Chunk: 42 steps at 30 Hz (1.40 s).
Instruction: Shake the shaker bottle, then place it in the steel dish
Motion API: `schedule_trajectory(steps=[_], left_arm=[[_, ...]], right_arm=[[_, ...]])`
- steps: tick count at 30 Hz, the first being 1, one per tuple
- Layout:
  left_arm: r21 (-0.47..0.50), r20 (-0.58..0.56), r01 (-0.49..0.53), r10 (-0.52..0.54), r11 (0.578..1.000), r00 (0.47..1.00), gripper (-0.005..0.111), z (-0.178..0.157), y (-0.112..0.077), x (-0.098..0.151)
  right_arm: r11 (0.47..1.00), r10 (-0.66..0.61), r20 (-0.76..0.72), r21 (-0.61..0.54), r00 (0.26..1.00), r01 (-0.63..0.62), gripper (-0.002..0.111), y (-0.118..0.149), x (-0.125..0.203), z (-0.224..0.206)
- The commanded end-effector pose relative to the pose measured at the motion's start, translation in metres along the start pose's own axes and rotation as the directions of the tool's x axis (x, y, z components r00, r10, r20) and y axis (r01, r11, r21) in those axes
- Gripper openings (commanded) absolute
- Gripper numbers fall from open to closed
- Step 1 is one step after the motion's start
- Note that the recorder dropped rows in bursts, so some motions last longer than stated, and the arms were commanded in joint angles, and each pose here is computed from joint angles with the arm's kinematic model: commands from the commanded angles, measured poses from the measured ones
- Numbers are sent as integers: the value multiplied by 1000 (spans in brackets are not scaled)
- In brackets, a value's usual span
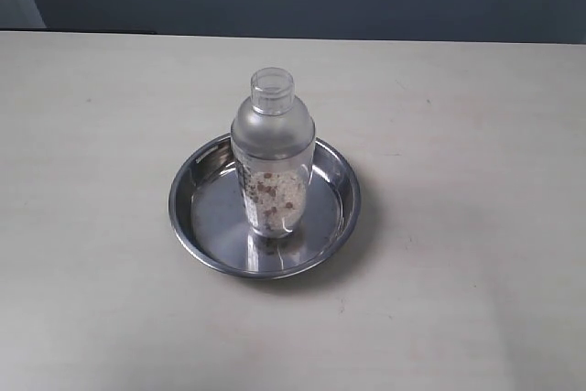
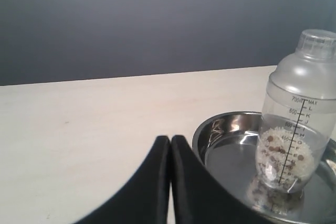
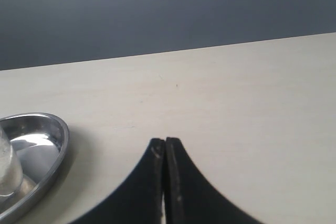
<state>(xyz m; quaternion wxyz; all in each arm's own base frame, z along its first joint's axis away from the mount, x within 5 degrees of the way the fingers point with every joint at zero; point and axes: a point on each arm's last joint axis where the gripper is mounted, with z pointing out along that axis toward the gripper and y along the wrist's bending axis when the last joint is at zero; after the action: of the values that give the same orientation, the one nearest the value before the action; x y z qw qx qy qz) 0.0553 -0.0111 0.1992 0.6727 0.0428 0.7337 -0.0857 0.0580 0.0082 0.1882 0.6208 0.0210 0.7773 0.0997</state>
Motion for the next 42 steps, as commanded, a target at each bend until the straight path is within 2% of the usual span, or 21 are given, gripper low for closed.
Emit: schedule_trajectory(steps=[1,10,42], left_arm=[[-6,-36,-88,88,996,995,1,0,1,4],[-54,-55,-74,71,996,996,1,0,3,6],[-54,-55,-74,71,996,996,1,0,3,6]], right_arm=[[1000,-6,8,-2,1000,6,-1,0,-1,0],[1000,-6,8,-2,1000,6,-1,0,-1,0],[1000,-6,7,-2,1000,6,-1,0,-1,0]])
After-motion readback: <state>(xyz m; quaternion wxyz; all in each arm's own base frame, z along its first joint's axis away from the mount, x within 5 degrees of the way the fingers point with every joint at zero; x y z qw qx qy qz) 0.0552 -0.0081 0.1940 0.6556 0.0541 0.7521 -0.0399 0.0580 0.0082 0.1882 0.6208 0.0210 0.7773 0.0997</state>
